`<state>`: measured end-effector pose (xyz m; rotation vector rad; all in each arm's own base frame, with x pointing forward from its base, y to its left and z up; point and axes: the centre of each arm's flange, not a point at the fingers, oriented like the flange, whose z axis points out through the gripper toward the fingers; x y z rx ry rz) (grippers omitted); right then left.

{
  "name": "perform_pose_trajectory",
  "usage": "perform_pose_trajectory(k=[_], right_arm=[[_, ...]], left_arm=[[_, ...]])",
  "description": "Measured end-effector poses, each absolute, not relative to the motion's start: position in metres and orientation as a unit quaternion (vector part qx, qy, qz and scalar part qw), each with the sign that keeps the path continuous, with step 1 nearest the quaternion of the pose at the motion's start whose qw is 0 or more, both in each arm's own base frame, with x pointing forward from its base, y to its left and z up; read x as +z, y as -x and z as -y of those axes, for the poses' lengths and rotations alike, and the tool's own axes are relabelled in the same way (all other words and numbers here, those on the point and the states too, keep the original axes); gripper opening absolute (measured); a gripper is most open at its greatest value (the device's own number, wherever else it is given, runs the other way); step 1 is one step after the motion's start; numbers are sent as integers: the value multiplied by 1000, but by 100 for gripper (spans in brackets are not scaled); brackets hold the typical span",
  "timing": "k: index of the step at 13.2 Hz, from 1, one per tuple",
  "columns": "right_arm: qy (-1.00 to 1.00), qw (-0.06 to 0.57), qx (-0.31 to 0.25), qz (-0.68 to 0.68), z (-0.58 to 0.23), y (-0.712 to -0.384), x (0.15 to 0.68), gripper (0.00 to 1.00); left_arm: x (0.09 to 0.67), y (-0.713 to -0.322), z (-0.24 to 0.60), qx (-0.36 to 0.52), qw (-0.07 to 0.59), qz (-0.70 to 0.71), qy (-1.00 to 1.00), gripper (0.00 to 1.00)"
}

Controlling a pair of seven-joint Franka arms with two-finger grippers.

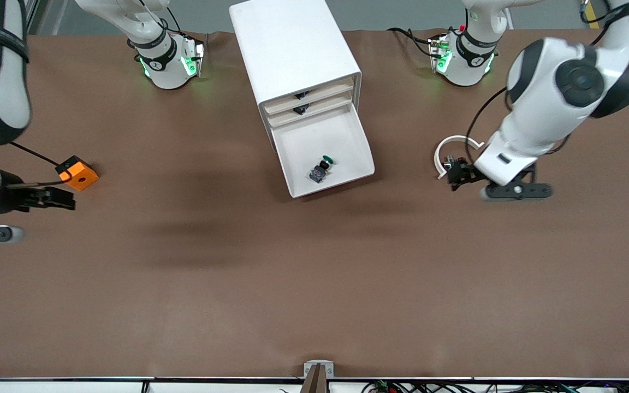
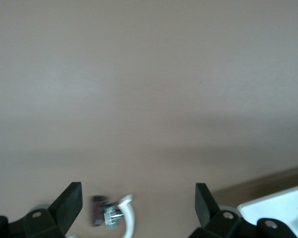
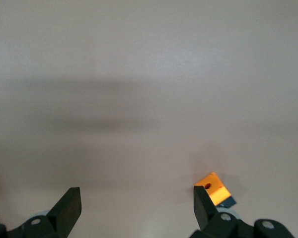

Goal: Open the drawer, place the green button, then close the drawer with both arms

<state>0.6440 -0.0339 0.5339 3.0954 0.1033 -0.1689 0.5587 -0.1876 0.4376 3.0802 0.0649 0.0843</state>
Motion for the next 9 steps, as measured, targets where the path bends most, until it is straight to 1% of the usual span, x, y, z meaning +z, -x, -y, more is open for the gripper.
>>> perform_pose_trajectory(k=[2,5,9], right_arm=[[-997,19,-55,-52,49,-638,543,100],[-997,28,-56,-53,53,-637,543,100],[-998,29,-38,-37,73,-637,560,100]], left_arm=[[397,-559,226,14,51,-52,-997,100],[334,-550,289,-18,76,-94,-993,100],[286,-559,343,-35,75,-133,-988,100]])
